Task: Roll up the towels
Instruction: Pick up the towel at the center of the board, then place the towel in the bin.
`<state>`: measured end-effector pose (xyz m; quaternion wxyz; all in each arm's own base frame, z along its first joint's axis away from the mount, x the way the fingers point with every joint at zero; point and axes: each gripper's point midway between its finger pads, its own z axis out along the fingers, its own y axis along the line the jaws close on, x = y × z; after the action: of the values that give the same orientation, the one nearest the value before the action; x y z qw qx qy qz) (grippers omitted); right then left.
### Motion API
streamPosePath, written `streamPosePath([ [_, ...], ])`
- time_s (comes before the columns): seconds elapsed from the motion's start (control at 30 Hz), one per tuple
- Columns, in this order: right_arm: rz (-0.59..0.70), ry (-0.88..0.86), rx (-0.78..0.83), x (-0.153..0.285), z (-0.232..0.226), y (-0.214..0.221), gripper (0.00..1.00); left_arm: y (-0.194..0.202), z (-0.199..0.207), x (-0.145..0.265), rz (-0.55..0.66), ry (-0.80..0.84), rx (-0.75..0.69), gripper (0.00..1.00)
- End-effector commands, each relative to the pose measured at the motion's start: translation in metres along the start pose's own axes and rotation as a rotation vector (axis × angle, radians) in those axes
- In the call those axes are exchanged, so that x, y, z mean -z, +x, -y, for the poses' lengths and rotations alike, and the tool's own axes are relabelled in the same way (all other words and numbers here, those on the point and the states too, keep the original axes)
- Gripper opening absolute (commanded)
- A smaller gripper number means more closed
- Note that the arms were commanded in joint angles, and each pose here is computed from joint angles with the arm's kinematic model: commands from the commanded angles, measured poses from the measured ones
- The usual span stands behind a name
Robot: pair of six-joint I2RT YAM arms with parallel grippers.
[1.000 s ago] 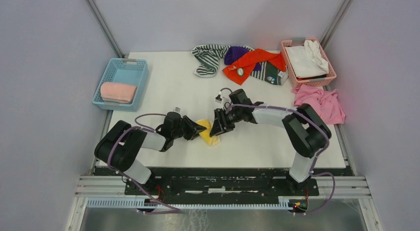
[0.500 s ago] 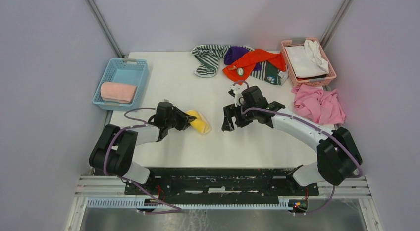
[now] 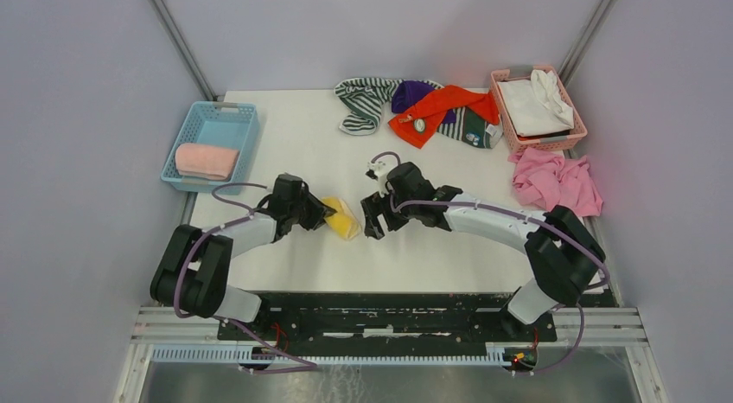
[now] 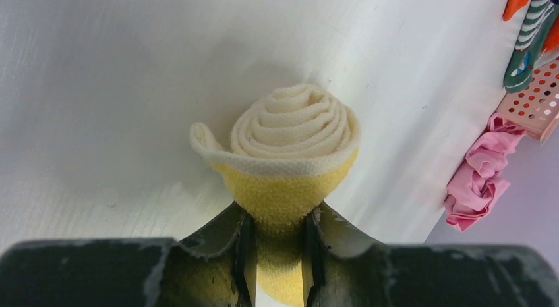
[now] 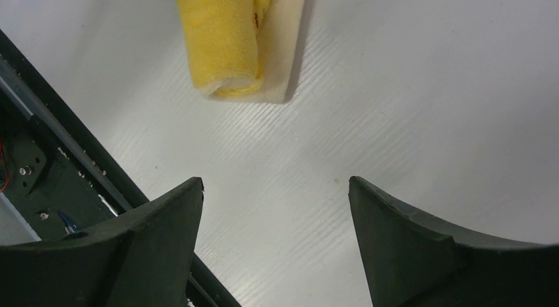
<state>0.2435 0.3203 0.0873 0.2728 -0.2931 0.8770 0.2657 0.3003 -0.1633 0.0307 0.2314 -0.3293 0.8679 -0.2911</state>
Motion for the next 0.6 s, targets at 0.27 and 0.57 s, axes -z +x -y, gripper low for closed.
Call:
streamPosePath([
  [0.27, 0.137, 0.141, 0.018, 0.036, 0.024, -0.005, 0.89, -0.107, 0.058, 0.046, 0.196, 0.101, 0.051, 0.03],
  [0.57, 0.119, 0.23, 0.032, 0.051, 0.044, 0.019, 0.94, -0.242, 0.083, 0.089, 0.427, 0.159, 0.168, 0.03],
])
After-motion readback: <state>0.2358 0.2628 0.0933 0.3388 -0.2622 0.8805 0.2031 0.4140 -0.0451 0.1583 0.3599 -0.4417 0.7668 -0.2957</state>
